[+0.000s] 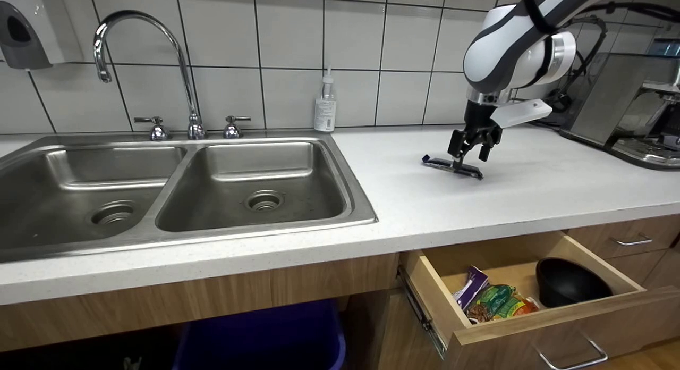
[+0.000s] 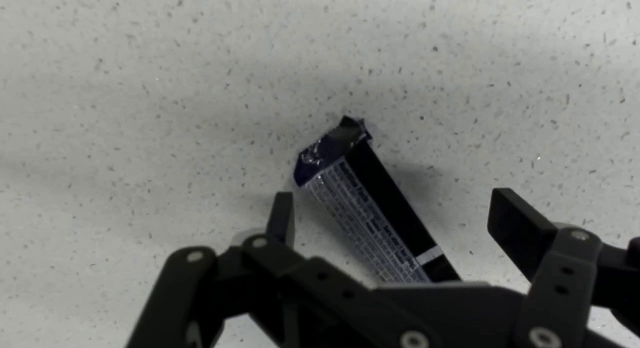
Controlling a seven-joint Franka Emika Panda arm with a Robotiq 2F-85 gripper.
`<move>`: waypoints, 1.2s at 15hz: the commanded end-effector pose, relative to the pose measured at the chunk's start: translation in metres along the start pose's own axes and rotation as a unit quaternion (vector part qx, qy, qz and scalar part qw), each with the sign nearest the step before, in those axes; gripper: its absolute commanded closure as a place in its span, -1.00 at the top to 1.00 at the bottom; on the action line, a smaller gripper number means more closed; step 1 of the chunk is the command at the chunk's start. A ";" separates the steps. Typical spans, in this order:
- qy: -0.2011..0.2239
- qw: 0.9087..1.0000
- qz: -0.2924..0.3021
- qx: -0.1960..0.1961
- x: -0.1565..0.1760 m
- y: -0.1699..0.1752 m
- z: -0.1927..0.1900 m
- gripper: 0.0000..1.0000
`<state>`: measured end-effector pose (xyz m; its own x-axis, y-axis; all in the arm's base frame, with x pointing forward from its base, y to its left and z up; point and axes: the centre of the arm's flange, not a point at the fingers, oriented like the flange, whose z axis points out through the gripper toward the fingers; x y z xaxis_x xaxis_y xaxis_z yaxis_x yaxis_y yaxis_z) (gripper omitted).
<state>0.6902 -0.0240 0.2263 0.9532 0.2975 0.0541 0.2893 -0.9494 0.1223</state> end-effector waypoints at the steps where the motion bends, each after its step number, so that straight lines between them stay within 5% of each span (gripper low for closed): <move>1: -0.013 1.000 -0.024 0.004 0.023 0.008 0.003 1.00; 18: -0.044 0.998 -0.030 0.019 0.057 0.004 0.025 1.00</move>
<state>0.7278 -0.0118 0.2042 0.9479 0.3181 -0.0187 0.3183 -0.9429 0.0975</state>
